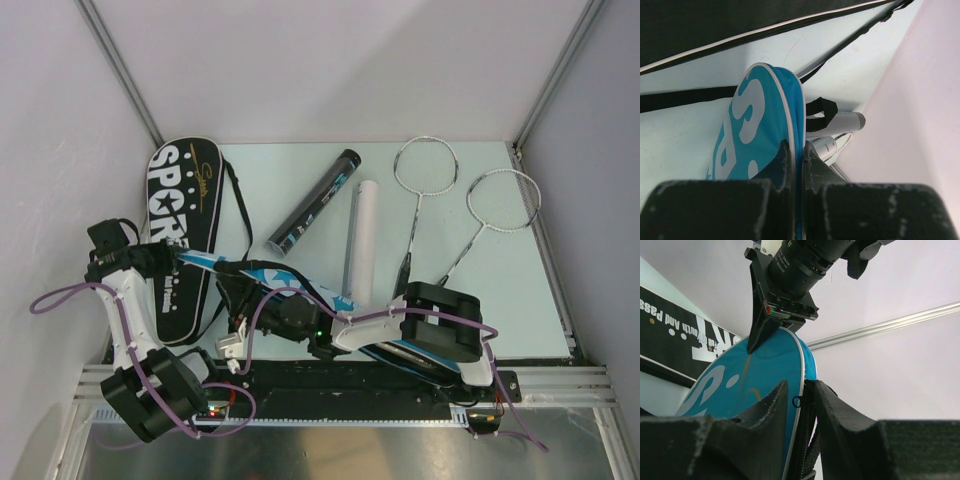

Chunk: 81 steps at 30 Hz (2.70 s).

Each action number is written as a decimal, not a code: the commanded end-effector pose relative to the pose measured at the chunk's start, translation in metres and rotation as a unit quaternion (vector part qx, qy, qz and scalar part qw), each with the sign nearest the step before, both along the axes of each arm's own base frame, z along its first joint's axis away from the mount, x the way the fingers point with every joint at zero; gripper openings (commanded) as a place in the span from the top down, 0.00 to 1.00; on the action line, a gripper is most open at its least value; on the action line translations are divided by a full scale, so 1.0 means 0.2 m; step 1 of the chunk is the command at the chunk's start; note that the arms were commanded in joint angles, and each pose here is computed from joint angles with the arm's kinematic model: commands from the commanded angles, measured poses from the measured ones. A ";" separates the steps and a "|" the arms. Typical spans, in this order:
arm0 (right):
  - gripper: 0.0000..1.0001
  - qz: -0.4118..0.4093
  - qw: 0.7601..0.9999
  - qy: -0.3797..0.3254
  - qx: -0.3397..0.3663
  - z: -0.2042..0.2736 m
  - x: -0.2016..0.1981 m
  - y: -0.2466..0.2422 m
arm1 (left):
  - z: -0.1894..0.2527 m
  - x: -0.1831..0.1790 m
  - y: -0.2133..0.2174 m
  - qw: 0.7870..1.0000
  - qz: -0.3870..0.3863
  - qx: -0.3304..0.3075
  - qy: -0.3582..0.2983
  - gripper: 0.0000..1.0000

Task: Pack up the badminton gear
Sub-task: Zip the racket bag at the center of the board.

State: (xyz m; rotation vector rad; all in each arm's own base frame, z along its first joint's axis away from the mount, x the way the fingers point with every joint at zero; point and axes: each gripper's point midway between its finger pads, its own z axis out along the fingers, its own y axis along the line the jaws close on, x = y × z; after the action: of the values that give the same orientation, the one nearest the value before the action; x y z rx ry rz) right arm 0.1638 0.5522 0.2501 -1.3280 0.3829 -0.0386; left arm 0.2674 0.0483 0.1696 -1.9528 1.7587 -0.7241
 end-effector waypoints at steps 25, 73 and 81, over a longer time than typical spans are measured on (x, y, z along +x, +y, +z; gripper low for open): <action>0.70 -0.041 0.999 0.002 0.035 0.04 0.10 -0.02 | 0.11 0.03 -0.04 0.999 0.001 -0.027 -0.038 1.00; 1.00 -0.377 0.795 0.444 0.170 -0.32 0.00 -1.71 | 0.26 0.08 0.12 0.994 0.096 -0.005 -0.045 1.00; 1.00 -0.431 0.726 0.431 0.318 -0.19 0.11 -2.08 | 0.30 0.05 0.19 0.990 0.134 0.002 -0.038 1.00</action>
State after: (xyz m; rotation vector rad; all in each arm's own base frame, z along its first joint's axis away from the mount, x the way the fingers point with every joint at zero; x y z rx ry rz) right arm 0.1599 0.2028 0.2060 -0.5626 1.6450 0.2043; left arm 0.2636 0.0548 0.1941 -2.0941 1.6279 -0.6934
